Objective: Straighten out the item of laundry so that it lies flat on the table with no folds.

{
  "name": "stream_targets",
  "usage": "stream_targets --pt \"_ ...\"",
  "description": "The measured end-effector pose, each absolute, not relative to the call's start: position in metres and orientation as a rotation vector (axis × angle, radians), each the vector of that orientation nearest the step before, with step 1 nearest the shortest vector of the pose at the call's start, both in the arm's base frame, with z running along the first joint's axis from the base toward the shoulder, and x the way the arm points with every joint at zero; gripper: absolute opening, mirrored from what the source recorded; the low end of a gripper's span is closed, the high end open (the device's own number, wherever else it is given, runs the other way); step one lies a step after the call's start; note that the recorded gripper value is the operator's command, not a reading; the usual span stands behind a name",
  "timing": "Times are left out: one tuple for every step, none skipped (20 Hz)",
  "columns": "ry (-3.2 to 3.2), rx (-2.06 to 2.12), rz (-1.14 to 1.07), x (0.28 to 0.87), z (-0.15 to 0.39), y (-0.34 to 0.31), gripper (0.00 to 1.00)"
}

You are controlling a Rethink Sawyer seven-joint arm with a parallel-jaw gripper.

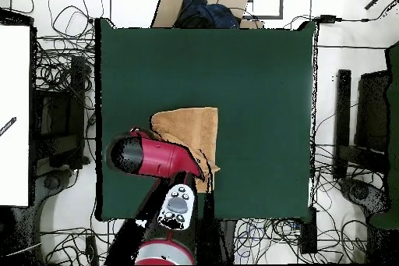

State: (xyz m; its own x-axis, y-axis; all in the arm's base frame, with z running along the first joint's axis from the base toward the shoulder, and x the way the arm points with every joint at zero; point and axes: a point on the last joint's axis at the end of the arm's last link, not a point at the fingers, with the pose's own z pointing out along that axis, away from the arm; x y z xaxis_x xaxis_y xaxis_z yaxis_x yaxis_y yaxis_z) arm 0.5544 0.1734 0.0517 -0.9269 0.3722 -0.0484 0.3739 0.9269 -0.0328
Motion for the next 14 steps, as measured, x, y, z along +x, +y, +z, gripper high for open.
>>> stream_targets --pt "3.048 0.584 -0.063 0.554 0.053 0.175 0.00" --pt "3.060 0.577 -0.061 0.554 0.056 0.176 0.00" --pt "3.066 0.574 -0.061 0.554 0.057 0.176 0.00" --pt "3.072 0.571 -0.064 0.555 0.058 0.174 0.00" --pt "3.077 0.568 -0.065 0.556 0.058 0.172 0.00" --pt "3.078 0.567 -0.066 0.558 0.058 0.169 0.00" --pt "3.078 0.568 -0.067 0.559 0.058 0.168 0.00" --pt "3.074 0.570 -0.067 0.562 0.058 0.166 0.00" --pt "3.071 0.572 -0.066 0.564 0.058 0.164 0.00" --pt "3.069 0.574 -0.064 0.566 0.058 0.163 0.00" --pt "3.067 0.576 -0.061 0.567 0.058 0.163 0.00" --pt "3.066 0.577 -0.059 0.568 0.059 0.163 0.00" --pt "3.066 0.579 -0.053 0.569 0.058 0.163 0.00" --pt "3.067 0.578 -0.050 0.569 0.058 0.163 0.00"
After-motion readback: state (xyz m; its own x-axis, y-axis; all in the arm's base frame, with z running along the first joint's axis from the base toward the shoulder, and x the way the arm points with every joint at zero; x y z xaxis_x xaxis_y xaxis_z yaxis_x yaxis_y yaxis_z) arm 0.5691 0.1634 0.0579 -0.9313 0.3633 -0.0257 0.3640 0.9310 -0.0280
